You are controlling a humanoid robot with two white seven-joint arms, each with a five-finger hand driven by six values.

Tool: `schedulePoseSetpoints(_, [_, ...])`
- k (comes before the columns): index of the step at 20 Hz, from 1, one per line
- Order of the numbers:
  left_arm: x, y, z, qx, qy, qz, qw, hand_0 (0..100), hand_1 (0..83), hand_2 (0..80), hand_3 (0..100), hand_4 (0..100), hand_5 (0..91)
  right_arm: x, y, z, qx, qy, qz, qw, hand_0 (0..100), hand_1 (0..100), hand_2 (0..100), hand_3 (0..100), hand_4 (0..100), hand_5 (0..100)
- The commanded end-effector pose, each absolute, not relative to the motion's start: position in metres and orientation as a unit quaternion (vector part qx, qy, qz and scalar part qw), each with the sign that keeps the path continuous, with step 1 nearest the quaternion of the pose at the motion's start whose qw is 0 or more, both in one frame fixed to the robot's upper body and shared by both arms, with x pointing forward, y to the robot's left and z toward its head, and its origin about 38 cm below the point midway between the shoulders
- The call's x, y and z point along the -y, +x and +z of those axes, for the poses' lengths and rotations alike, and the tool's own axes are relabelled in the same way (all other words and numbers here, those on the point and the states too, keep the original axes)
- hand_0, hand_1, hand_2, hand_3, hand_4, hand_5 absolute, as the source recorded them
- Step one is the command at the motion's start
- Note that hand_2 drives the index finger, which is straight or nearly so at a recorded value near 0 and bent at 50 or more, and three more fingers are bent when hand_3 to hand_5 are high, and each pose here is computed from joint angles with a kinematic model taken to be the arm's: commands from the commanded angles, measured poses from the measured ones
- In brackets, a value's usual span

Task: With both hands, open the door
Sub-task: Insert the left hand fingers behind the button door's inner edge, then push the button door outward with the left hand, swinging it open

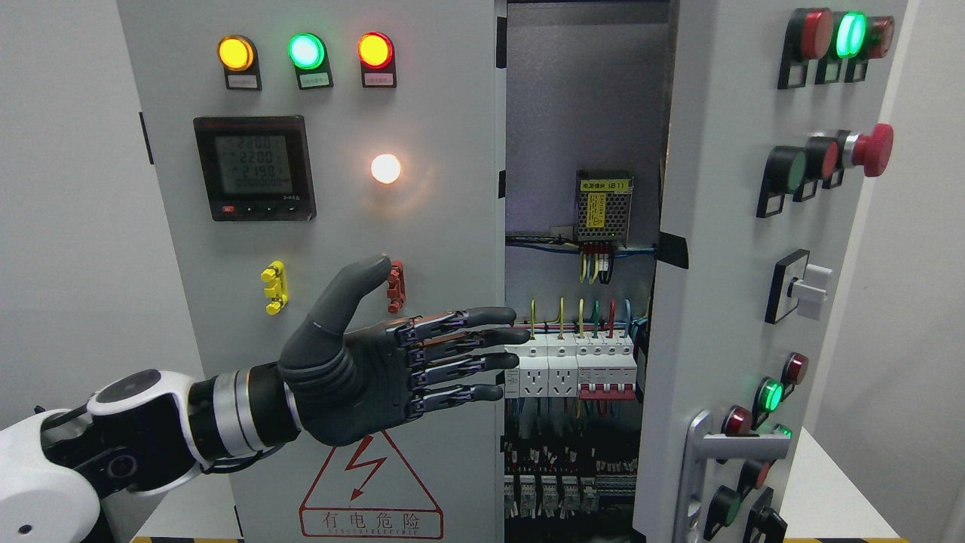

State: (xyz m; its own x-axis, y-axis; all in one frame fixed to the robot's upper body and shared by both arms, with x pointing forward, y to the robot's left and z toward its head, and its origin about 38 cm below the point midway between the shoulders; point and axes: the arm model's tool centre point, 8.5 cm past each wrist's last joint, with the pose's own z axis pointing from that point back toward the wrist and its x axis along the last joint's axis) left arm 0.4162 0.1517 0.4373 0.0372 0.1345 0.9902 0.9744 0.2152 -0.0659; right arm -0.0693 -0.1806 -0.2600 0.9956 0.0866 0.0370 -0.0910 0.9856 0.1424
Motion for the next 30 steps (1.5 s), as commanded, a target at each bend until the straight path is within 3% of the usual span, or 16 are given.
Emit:
schedulePoseSetpoints(1, [-0.070,0.415,0.455,0.543,-0.536,-0.428,0.485,0,0.0,0.0,0,3,0.0,0.181,-0.069,-0.260,0.016,0.072,0.045,0.996,0,0,0,0,0,0])
schedulePoseSetpoints(30, [0.013,0.400,0.471,0.520,-0.575,-0.433,0.460,0,0.0,0.0,0,3,0.0,0.181,-0.069,-0.260,0.016,0.072,0.044,0.996,0,0,0,0,0,0])
